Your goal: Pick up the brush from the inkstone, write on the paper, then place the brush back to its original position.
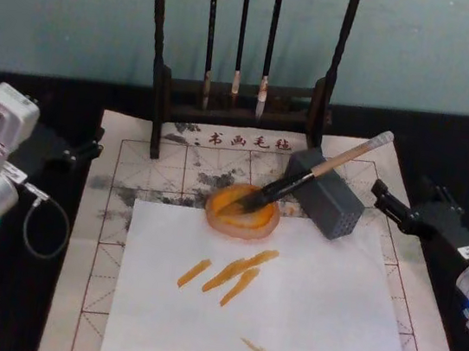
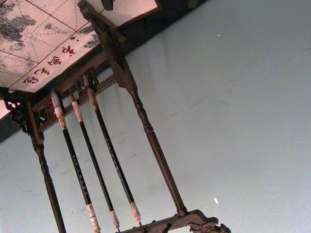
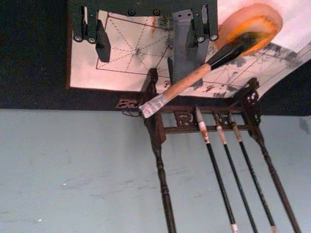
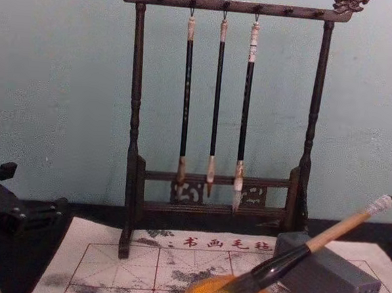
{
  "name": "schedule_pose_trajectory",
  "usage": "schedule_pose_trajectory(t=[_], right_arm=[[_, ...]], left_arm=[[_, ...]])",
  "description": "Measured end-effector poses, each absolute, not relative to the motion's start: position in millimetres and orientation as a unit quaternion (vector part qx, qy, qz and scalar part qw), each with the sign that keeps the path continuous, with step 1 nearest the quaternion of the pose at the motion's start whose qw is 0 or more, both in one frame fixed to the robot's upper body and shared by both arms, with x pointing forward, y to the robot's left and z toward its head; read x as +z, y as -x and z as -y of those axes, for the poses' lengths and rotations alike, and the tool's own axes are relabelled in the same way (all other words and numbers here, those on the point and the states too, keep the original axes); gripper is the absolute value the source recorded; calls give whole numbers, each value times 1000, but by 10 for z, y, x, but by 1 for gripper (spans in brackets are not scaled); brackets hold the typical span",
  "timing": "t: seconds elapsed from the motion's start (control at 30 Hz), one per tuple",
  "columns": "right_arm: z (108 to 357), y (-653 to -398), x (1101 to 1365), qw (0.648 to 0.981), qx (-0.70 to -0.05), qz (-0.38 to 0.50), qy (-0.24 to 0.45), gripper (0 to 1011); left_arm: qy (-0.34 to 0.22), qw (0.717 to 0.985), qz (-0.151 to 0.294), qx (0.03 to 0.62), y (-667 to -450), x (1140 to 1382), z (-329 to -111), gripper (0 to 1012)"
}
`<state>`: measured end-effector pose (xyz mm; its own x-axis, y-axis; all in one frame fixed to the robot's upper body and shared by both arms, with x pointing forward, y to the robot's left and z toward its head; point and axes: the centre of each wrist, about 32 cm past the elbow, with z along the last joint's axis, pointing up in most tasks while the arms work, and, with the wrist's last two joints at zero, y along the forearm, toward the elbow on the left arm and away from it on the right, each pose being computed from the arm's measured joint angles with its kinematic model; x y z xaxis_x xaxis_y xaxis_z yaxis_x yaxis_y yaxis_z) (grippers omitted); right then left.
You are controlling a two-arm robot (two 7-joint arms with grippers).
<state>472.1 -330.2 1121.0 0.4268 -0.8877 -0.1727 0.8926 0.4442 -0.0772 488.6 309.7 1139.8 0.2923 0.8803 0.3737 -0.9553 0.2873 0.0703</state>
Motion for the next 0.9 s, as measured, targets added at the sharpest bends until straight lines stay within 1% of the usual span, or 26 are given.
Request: schedule_pose_trajectory(t=[0.07,0.9], right_arm=[[3288,-4726,11207,841,-533,-95,-16,1002],[3296,-4726,11212,842,-530,-95,-15,1003]], left_arm=[[-141,791,132,580,-4886,11398,-3097,1001],[-141,791,132,580,-4886,11398,-3097,1001]])
